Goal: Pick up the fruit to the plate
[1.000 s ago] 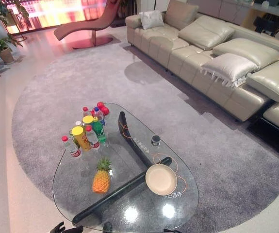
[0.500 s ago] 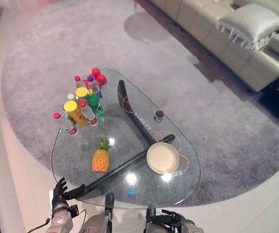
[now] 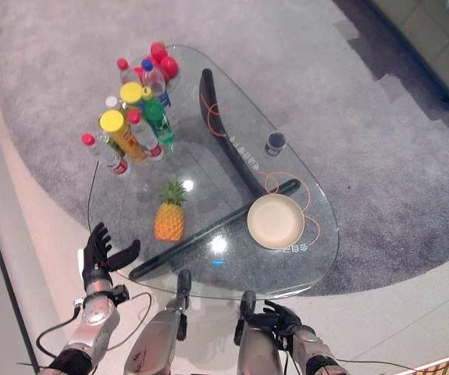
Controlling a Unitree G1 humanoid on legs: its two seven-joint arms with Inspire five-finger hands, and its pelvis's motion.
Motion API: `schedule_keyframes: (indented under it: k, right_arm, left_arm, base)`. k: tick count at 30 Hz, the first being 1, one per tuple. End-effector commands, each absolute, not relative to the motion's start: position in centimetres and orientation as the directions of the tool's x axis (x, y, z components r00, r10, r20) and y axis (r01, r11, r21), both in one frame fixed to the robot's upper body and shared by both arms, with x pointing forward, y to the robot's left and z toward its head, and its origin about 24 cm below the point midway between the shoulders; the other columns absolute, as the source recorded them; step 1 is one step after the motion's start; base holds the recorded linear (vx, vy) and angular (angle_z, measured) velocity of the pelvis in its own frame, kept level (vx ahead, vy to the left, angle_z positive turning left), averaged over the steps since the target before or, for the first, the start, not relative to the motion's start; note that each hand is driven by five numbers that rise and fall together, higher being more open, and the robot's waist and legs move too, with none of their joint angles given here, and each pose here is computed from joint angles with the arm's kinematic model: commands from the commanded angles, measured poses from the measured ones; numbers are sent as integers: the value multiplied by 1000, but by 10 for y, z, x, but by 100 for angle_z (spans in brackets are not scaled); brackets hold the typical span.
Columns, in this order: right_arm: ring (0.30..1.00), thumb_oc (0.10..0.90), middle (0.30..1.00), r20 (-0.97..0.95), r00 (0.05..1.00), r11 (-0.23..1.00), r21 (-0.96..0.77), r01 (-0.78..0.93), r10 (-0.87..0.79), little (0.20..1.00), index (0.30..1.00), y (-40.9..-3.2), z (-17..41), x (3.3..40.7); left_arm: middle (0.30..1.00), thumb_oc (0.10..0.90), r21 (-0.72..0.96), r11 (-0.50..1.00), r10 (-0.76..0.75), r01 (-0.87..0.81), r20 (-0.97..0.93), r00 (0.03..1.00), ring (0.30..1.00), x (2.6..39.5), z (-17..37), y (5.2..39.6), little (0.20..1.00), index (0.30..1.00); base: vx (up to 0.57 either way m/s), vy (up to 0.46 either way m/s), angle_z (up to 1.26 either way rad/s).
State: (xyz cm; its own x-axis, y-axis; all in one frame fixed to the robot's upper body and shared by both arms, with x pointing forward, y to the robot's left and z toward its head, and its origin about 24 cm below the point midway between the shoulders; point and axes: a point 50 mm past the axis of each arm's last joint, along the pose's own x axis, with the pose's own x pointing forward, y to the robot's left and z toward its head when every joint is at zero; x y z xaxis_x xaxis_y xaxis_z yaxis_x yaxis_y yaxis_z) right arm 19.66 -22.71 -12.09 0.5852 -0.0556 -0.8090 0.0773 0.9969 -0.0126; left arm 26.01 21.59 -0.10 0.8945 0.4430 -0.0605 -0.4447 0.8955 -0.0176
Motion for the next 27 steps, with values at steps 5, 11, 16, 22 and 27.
schedule_keyframes:
  k: [5,11,16,22,27]
  right_arm:
    - [900,800,900,-825,555,994,-109,26,-105,900,900,-234,-125,180]
    - [900,800,900,-802,587,992,-127,7,-107,900,900,-233,-119,187]
    - [900,800,900,-799,595,993,-117,-6,-90,900,900,-228,-118,188]
    - [900,800,900,-780,621,992,-124,-23,-83,900,900,-224,-114,193]
    - [900,800,900,-778,624,991,-128,-37,-77,900,900,-225,-111,197]
  left_arm:
    - [900,800,-135,905,423,-403,186,887,900,280,67,208,900,900]
    - [900,800,-123,918,396,-377,250,884,900,287,86,203,900,900]
    - [900,800,-129,916,401,-380,267,876,900,294,96,201,900,900]
    - [900,800,-119,918,396,-377,280,875,900,302,103,195,900,900]
    - [900,800,-97,918,395,-384,283,874,900,306,102,192,900,900]
  base:
    - [-20,5,-1]
    - [-19,11,-2]
    - [-10,2,-2]
    - [-3,4,-1]
    - [-5,61,-1]
